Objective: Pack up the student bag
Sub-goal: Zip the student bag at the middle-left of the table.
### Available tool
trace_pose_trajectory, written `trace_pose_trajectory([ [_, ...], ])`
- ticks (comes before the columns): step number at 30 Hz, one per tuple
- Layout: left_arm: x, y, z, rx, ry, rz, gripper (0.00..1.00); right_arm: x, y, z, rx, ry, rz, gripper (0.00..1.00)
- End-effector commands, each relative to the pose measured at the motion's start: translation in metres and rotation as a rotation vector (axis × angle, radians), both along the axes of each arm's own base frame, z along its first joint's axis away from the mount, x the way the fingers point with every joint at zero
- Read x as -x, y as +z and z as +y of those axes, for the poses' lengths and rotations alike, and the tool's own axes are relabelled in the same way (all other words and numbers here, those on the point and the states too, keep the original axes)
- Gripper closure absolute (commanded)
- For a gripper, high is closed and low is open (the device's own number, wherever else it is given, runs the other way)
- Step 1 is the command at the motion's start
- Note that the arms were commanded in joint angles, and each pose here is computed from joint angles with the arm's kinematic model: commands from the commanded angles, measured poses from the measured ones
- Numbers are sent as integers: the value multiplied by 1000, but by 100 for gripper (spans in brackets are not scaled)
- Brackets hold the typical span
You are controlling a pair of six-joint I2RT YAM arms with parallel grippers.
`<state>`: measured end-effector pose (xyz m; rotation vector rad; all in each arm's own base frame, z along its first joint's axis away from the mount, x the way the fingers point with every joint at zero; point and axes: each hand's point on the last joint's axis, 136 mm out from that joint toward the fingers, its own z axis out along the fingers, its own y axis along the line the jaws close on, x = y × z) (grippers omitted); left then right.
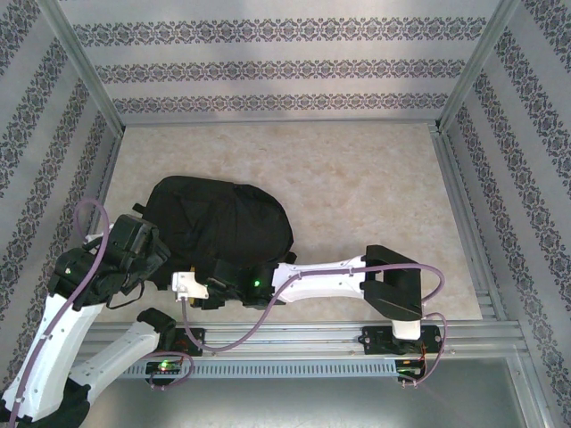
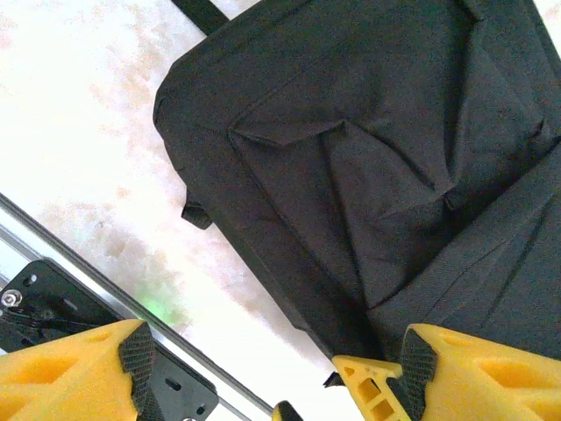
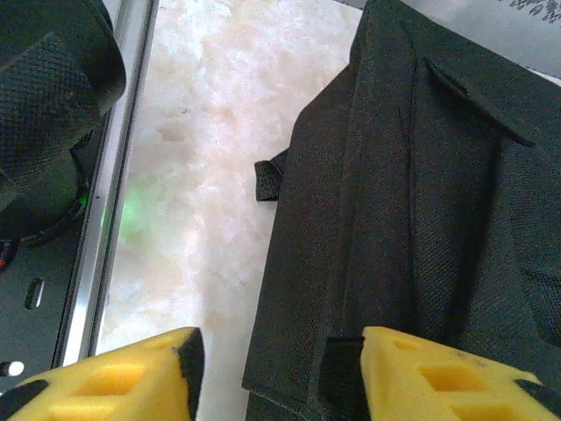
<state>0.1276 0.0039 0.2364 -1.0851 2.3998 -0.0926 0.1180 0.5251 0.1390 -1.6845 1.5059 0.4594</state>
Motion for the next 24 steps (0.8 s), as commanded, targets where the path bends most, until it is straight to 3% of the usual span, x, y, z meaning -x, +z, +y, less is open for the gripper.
trace_pose_trajectory([
  [1, 3, -3, 5, -15, 13, 8, 24, -3, 7, 8, -16, -25, -17, 53],
  [4, 4, -3, 6, -26, 7, 8, 24, -7, 8, 5, -14, -46, -28, 64],
  [11, 2, -9, 6, -43, -11, 21, 24, -7, 14, -10, -13, -67, -21, 100],
  [17, 3, -18, 6, -60, -23, 63, 24, -12, 24, -25, -41, -115, 1, 100],
  [24, 5, -42, -11, 35, -13, 117, 21, -19, 31, -51, -107, -205, 128, 100],
])
